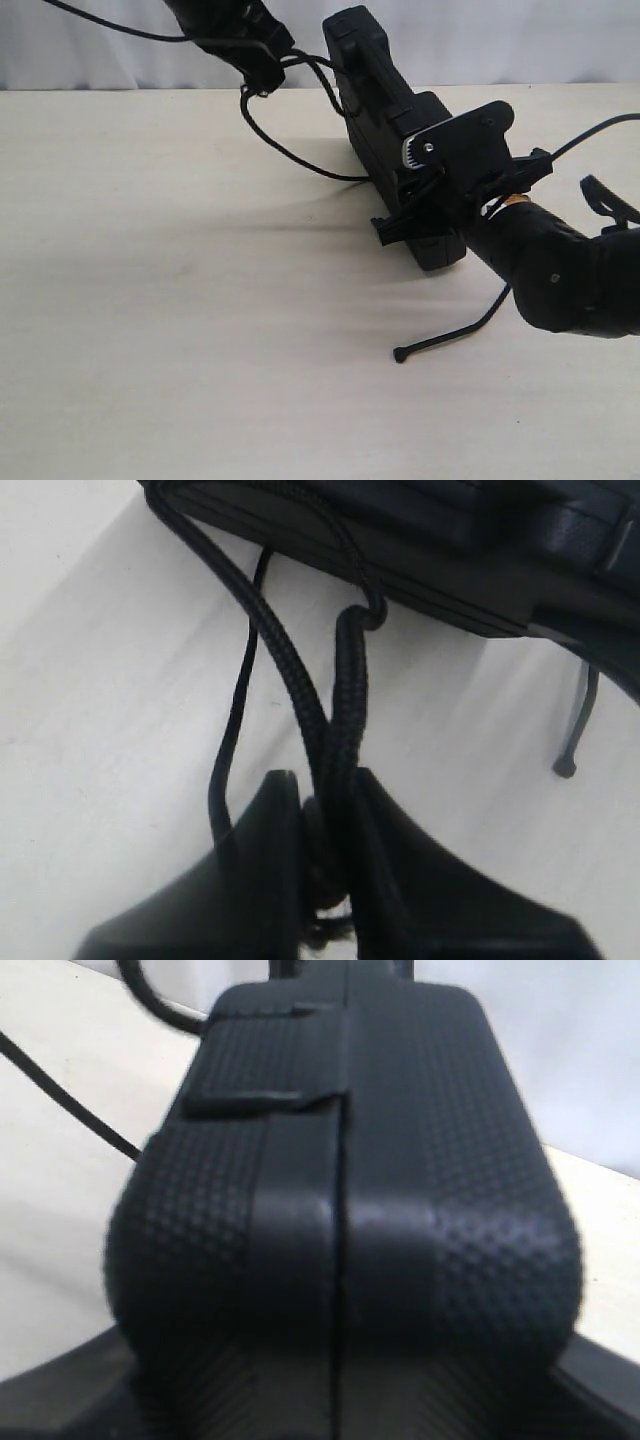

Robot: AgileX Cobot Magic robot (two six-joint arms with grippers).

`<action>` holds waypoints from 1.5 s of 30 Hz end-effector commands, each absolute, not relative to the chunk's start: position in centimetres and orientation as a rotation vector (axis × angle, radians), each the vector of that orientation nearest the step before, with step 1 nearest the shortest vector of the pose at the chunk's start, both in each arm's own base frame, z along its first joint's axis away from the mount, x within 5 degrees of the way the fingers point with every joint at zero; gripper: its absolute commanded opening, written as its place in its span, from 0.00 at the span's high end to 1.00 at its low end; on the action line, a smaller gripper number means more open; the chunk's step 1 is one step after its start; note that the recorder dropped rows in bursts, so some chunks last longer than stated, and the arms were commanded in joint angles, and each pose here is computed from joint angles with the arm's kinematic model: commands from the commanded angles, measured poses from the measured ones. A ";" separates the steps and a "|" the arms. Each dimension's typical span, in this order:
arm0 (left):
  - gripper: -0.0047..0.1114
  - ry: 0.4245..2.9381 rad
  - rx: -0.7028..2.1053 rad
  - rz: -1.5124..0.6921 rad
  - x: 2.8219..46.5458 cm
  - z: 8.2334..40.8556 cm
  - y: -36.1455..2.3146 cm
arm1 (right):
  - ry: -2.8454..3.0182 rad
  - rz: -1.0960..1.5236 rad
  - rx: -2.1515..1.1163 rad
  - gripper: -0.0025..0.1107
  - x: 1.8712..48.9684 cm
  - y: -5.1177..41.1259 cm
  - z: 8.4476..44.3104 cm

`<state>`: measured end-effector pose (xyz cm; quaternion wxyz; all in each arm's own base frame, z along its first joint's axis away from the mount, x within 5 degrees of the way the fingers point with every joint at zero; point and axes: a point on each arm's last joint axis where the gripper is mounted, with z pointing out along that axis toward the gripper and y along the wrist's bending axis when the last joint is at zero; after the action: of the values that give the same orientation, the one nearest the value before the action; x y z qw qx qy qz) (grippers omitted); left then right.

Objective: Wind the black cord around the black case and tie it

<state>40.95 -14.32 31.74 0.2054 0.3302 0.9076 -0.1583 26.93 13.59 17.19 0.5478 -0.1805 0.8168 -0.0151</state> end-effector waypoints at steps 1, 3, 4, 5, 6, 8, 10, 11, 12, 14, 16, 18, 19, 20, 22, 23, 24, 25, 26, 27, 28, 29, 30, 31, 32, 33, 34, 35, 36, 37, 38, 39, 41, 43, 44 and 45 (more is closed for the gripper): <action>0.96 2.503 0.904 -0.454 40.5 32.9 -14.4 | 2.039 -0.005 -0.456 0.94 26.4 13.6 15.9; 0.96 2.503 0.904 -0.454 40.5 32.9 -14.4 | 2.041 -0.004 -0.458 0.94 26.4 13.6 15.9; 0.96 2.503 0.904 -0.454 40.5 32.9 -14.4 | 2.041 -0.004 -0.458 0.94 26.4 13.6 15.9; 0.96 2.505 0.904 -0.454 40.5 32.8 -14.4 | 2.041 -0.004 -0.458 0.94 26.4 13.6 15.9; 0.96 2.505 0.904 -0.454 40.5 32.8 -14.4 | 2.041 -0.004 -0.458 0.94 26.4 13.6 15.9; 0.96 2.514 0.905 -0.456 40.5 32.6 -14.4 | 2.041 -0.004 -0.458 0.94 26.4 13.6 15.9; 0.96 2.535 0.907 -0.463 40.4 31.9 -14.4 | 2.041 -0.004 -0.458 0.94 26.4 13.6 15.9; 0.96 2.553 0.906 -0.479 40.3 31.4 -14.4 | 2.041 -0.004 -0.458 0.94 26.4 13.6 15.9; 0.96 2.573 0.905 -0.493 40.1 30.8 -14.4 | 2.041 -0.004 -0.458 0.94 26.4 13.6 15.9; 0.96 2.609 0.905 -0.513 39.9 29.8 -14.4 | 2.041 -0.004 -0.458 0.94 26.4 13.6 15.9; 0.96 2.631 0.903 -0.531 39.7 29.1 -14.4 | 2.041 -0.004 -0.458 0.94 26.4 13.6 15.9; 0.96 2.644 0.902 -0.566 39.5 28.6 -14.6 | 2.041 -0.004 -0.458 0.94 26.4 13.6 15.9; 0.96 2.641 0.913 -0.582 39.4 28.4 -14.7 | 2.041 -0.004 -0.458 0.94 26.4 13.6 15.9; 0.96 2.636 0.914 -0.611 39.3 28.4 -14.8 | 2.041 -0.004 -0.458 0.94 26.4 13.6 15.9; 0.96 2.624 0.925 -0.651 39.2 28.3 -15.1 | 2.041 -0.004 -0.458 0.94 26.4 13.6 15.9; 0.96 2.611 0.939 -0.670 39.1 28.3 -15.4 | 2.043 -0.003 -0.458 0.94 26.4 13.6 15.9; 0.96 2.605 0.958 -0.670 38.9 28.3 -15.7 | 2.043 -0.003 -0.458 0.94 26.4 13.6 15.9; 0.96 2.600 0.980 -0.661 38.8 28.3 -15.9 | 2.043 -0.003 -0.458 0.94 26.4 13.6 15.9; 0.96 2.589 1.009 -0.662 38.6 28.3 -16.4 | 2.043 -0.003 -0.458 0.94 26.4 13.6 15.9; 0.96 2.580 1.032 -0.662 38.5 28.3 -16.8 | 2.043 -0.003 -0.458 0.94 26.4 13.6 15.9; 0.96 2.571 1.057 -0.663 38.3 28.3 -17.2 | 2.043 -0.003 -0.458 0.94 26.4 13.6 15.9; 0.96 2.566 1.078 -0.663 38.0 28.3 -17.7 | 2.043 -0.003 -0.458 0.94 26.4 13.6 15.9; 0.96 2.547 1.137 -0.665 37.7 28.0 -18.6 | 2.044 -0.002 -0.459 0.94 26.4 13.6 15.9; 0.96 2.531 1.196 -0.667 37.5 27.5 -19.5 | 2.046 -0.002 -0.460 0.94 26.4 13.6 15.9; 0.96 2.529 1.222 -0.671 37.4 27.1 -20.0 | 2.048 -0.001 -0.461 0.94 26.4 13.6 15.8; 0.96 2.522 1.261 -0.674 37.2 26.6 -20.6 | 2.052 0.001 -0.463 0.94 26.3 13.6 15.8; 0.96 2.512 1.293 -0.665 37.3 26.0 -21.0 | 2.059 0.005 -0.467 0.94 26.3 13.6 15.7; 0.96 2.491 1.304 -0.618 37.7 25.4 -21.3 | 2.067 0.008 -0.471 0.94 26.2 13.6 15.7; 0.96 2.484 1.306 -0.584 37.9 25.3 -21.2 | 2.070 0.010 -0.472 0.94 26.2 13.7 15.7; 0.96 2.464 1.300 -0.522 38.3 25.2 -21.1 | 2.072 0.011 -0.473 0.94 26.2 13.7 15.6; 0.96 2.447 1.299 -0.469 38.7 25.2 -20.9 | 2.072 0.011 -0.473 0.94 26.2 13.7 15.6; 0.96 2.426 1.305 -0.418 39.0 25.1 -20.7 | 2.072 0.011 -0.473 0.94 26.2 13.7 15.6; 0.96 2.341 1.381 -0.307 39.5 25.1 -20.5 | 2.072 0.011 -0.473 0.94 26.2 13.7 15.6; 0.96 2.231 1.487 -0.244 39.9 25.2 -20.4 | 2.072 0.011 -0.473 0.94 26.2 13.7 15.6; 0.96 2.182 1.539 -0.223 39.9 25.2 -20.5 | 2.071 0.009 -0.476 0.94 26.2 13.7 15.6; 0.96 2.088 1.632 -0.190 40.0 25.3 -20.5 | 2.071 0.009 -0.476 0.94 26.2 13.7 15.6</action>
<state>39.82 -20.36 25.09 0.2178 0.5501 0.8013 -0.0886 26.90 13.62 17.15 0.5458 -0.1840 0.8173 -0.0147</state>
